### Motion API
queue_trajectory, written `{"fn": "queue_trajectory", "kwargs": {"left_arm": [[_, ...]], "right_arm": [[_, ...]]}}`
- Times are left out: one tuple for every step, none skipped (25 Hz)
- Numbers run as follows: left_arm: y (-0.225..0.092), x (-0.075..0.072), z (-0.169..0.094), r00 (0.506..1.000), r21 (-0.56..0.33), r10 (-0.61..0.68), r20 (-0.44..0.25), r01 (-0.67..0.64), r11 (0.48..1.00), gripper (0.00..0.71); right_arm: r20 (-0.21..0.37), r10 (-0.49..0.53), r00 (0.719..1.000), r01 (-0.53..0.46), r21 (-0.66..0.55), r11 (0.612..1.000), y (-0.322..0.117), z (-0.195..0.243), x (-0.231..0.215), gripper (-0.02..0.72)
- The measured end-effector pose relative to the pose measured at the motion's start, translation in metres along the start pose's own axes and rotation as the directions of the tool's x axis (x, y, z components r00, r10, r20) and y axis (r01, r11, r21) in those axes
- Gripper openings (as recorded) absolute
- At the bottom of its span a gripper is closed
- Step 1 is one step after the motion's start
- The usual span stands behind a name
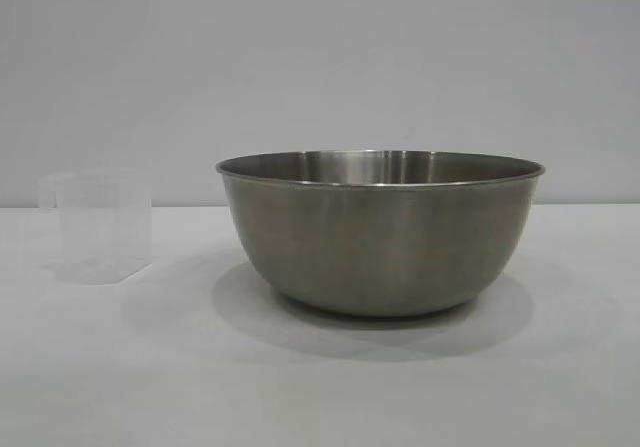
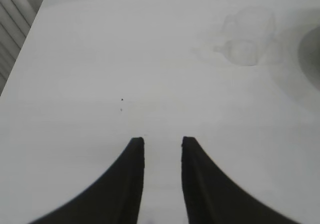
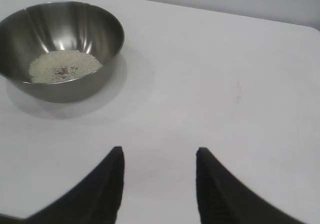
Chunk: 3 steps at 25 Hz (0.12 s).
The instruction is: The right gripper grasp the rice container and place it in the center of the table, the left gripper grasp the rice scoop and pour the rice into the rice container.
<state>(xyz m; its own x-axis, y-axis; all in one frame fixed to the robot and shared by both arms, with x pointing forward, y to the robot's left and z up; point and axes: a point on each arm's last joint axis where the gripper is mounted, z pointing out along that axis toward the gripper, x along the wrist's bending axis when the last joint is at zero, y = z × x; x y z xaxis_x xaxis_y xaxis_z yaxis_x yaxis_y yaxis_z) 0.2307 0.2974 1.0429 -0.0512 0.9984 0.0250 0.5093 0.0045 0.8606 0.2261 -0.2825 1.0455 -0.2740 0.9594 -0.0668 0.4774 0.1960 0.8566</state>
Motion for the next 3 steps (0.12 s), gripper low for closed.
{"fn": "queue_trajectory", "kwargs": {"left_arm": [[0.0, 0.0, 0.0, 1.0, 0.0, 0.0, 0.0, 0.0, 1.0, 0.133], [0.0, 0.0, 0.0, 1.0, 0.0, 0.0, 0.0, 0.0, 1.0, 0.133], [0.0, 0.0, 0.0, 1.0, 0.0, 0.0, 0.0, 0.0, 1.0, 0.133]], "right_arm": [[0.0, 0.0, 1.0, 0.0, 0.0, 1.0, 0.0, 0.0, 0.0, 0.319], [0.0, 0.0, 1.0, 0.0, 0.0, 1.0, 0.0, 0.0, 0.0, 0.319], [0.0, 0.0, 1.0, 0.0, 0.0, 1.0, 0.0, 0.0, 0.0, 0.319]]}}
